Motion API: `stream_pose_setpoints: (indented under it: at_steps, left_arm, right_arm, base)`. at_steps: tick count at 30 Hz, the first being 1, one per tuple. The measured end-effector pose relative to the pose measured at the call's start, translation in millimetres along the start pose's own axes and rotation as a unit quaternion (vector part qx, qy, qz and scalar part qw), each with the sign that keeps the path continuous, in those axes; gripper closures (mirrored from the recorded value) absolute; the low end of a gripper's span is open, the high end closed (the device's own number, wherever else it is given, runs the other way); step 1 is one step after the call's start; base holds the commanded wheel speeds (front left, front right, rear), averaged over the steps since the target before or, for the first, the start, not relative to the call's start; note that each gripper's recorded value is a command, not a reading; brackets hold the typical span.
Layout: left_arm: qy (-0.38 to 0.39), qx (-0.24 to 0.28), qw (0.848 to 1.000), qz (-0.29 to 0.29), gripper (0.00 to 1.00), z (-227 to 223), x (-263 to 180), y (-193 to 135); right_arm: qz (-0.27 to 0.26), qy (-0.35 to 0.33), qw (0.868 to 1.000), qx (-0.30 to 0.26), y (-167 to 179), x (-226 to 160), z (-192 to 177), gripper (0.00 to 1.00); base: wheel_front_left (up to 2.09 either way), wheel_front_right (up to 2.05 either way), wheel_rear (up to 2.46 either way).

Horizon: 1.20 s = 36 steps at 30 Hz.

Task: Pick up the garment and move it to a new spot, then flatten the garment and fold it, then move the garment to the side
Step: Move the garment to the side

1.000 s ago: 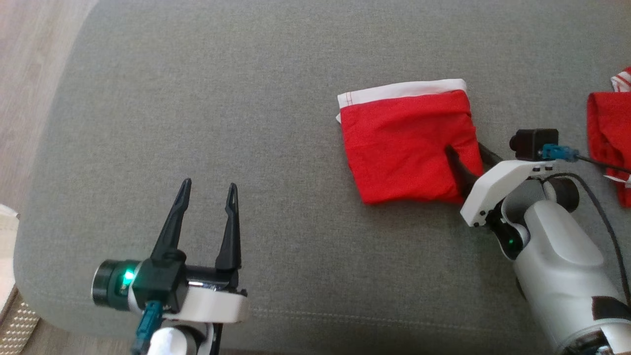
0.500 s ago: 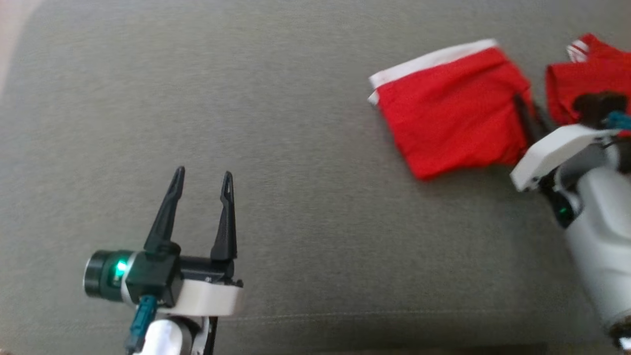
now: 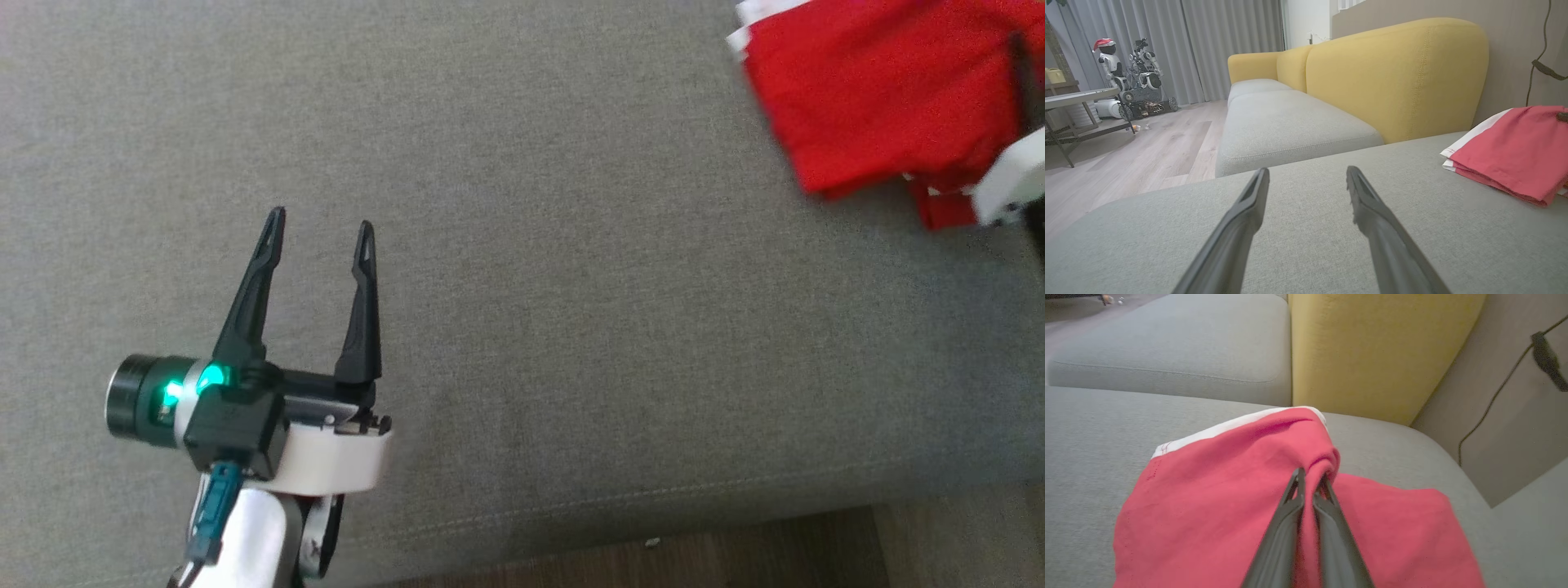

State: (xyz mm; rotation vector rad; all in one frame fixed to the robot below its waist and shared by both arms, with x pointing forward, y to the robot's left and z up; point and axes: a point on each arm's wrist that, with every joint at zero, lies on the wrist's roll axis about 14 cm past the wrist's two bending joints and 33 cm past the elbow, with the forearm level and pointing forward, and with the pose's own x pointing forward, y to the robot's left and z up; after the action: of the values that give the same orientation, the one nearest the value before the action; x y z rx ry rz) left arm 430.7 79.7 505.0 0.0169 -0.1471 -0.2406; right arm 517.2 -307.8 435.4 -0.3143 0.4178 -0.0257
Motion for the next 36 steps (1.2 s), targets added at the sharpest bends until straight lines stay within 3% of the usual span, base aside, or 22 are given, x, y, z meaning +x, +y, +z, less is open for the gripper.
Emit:
stream_pose_setpoints:
  at_steps: [5,12,13,14,20,23,29,32,36]
  left_arm:
    - [-0.006,-0.005,1.0,-0.005,0.0,0.8,5.7,-4.9]
    - [-0.002,-0.002,1.0,0.003,0.0,-1.6,4.3,-0.1]
    - [-0.001,-0.001,1.0,0.005,0.0,-2.2,3.8,0.9]
    - [0.001,0.0,1.0,0.009,0.0,-3.4,2.9,3.1]
    - [-0.002,0.0,1.0,0.016,0.0,-0.9,3.2,7.9]
    - [-0.009,0.002,1.0,0.015,0.0,4.6,2.9,7.6]
    - [-0.018,-0.005,0.999,0.043,0.0,19.4,-6.0,16.5]
    - [-0.012,-0.034,0.996,0.078,0.0,22.7,-19.5,28.6]
    - [0.0,-0.054,0.992,0.111,0.0,23.2,-43.2,42.8]
  right_arm:
    - [-0.039,-0.007,0.998,-0.044,-25.7,-1.4,13.0,1.0]
    - [-0.068,0.011,0.994,-0.087,-35.9,-11.6,10.1,1.0]
    - [-0.072,0.012,0.993,-0.088,-37.2,-13.0,10.2,0.64]
    - [-0.081,0.009,0.992,-0.093,-40.4,-15.4,13.3,0.0]
    - [-0.155,-0.039,0.976,-0.146,-72.5,-30.1,47.9,0.0]
    - [-0.162,-0.097,0.972,-0.138,-59.6,-36.1,71.3,0.0]
    - [-0.04,-0.187,0.981,-0.033,46.9,-44.7,70.8,0.0]
    - [0.031,-0.206,0.978,0.029,97.8,-57.8,60.9,0.0]
    - [0.083,-0.217,0.969,0.081,133.7,-78.4,61.0,0.0]
  base:
    - [0.0,0.0,0.0]
    - [0.0,0.0,0.0]
    - [0.0,0.0,0.0]
    - [0.0,0.0,0.0]
    - [0.0,0.0,0.0]
    - [0.0,0.0,0.0]
    - [0.0,0.0,0.0]
    - [0.0,0.0,0.0]
    - [0.0,0.0,0.0]
